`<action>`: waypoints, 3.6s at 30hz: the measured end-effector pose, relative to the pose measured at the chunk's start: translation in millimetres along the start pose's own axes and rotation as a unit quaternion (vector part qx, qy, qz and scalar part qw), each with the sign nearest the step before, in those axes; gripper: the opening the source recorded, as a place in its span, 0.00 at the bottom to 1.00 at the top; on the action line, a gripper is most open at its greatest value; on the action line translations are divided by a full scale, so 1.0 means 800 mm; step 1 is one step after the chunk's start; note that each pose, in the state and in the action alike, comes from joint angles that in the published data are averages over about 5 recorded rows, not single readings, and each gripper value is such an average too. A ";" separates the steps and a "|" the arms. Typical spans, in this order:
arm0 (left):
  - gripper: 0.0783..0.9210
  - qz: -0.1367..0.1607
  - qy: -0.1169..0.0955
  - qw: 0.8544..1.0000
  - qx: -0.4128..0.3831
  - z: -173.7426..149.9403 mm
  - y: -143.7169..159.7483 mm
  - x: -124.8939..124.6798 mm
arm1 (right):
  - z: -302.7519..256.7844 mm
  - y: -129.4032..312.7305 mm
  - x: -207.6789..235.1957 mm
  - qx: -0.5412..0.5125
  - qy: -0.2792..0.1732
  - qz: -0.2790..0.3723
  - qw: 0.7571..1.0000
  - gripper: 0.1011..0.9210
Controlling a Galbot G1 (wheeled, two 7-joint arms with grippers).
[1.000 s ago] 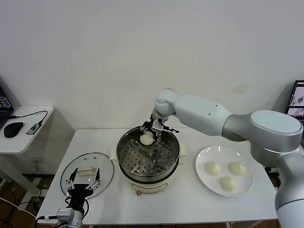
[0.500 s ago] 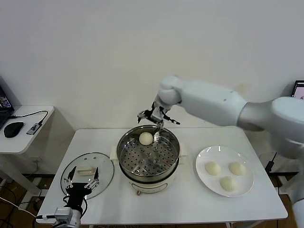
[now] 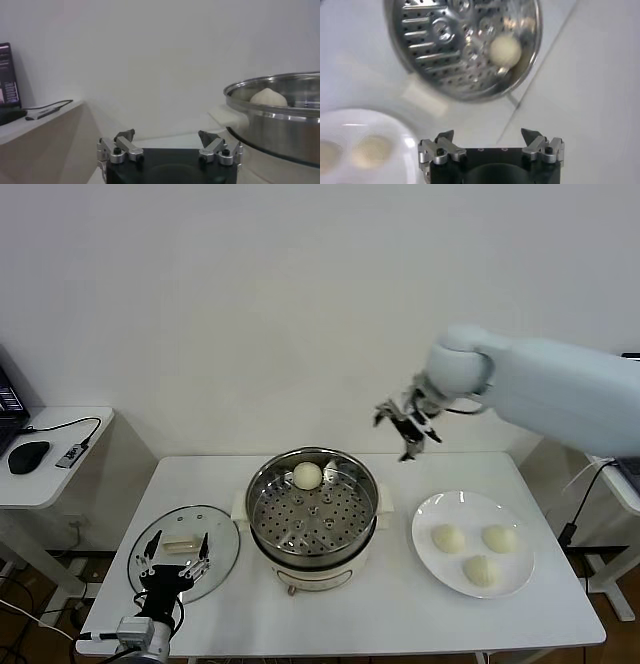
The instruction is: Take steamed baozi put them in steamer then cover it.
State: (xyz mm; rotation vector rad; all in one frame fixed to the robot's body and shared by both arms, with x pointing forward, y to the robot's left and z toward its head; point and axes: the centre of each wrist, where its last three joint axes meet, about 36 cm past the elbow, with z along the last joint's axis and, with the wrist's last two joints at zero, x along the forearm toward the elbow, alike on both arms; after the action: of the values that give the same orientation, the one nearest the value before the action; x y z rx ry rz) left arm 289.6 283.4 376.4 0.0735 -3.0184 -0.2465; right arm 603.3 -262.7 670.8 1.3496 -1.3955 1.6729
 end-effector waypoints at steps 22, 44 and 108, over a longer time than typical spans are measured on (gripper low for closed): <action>0.88 -0.008 -0.003 1.000 -0.009 0.005 0.006 -0.004 | 0.090 0.118 -0.123 -0.112 0.041 -0.061 0.991 0.88; 0.88 -0.014 -0.005 1.000 -0.014 0.006 0.010 0.002 | 0.103 0.138 -0.222 -0.132 0.041 -0.073 0.988 0.83; 0.88 -0.031 -0.018 0.999 -0.015 -0.003 0.016 -0.007 | -0.251 -0.101 -0.067 -0.070 -0.074 -0.020 0.995 0.60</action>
State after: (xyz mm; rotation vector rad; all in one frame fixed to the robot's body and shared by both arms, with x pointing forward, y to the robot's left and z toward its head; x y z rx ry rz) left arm 295.1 295.9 380.4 0.1616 -3.0508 -0.3021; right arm 625.6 -40.7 661.1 1.4351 -1.5272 1.4459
